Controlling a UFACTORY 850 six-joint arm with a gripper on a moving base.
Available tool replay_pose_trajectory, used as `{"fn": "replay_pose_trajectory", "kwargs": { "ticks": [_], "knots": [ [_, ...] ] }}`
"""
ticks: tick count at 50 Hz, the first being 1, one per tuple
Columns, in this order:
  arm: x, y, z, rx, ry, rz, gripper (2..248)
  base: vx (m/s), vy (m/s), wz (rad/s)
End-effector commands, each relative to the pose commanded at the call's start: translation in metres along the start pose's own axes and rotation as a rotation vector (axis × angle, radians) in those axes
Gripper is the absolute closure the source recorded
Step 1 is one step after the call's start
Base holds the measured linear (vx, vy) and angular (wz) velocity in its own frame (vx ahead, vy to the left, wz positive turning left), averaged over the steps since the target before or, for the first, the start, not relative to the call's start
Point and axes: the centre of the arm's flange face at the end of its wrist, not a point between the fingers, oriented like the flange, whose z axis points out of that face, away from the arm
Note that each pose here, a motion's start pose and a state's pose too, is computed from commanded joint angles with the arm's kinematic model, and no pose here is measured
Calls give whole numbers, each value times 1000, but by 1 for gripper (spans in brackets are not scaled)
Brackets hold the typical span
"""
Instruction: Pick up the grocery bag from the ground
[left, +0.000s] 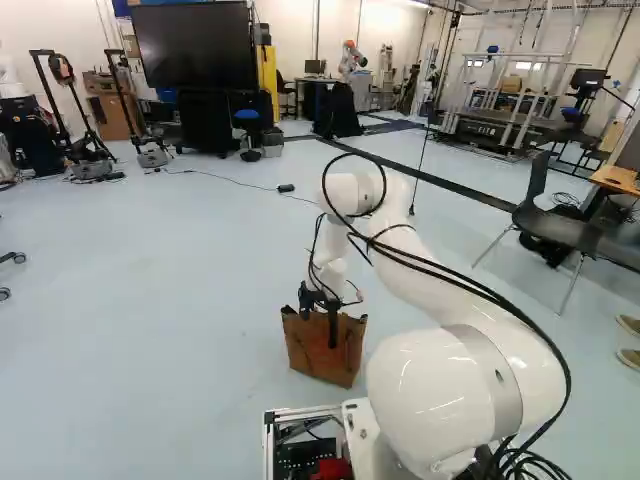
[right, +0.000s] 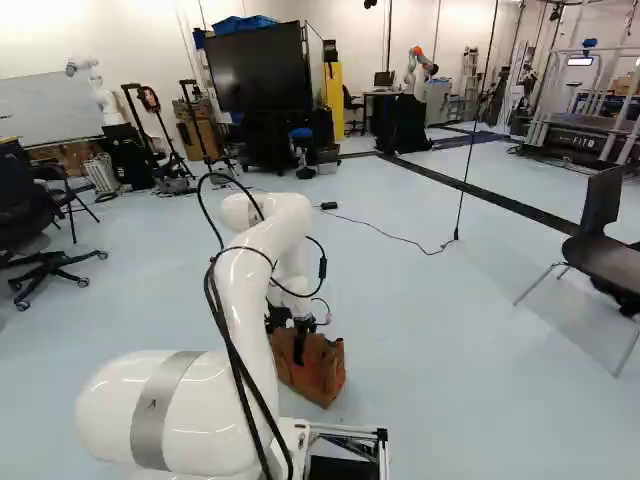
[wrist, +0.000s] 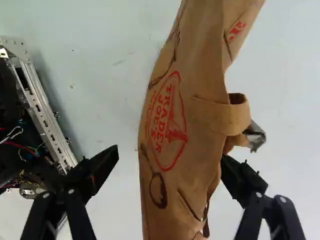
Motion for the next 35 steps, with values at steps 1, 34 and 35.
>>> {"fn": "replay_pose_trajectory", "kwargs": {
  "ticks": [1,34,35],
  "knots": [
    [0,0,1,0,0,0,3,0,0,0],
    [1,-16,-10,23,-5,-8,224,0,0,0],
    [1,-18,-12,26,-6,-9,224,0,0,0]
  ]
}}
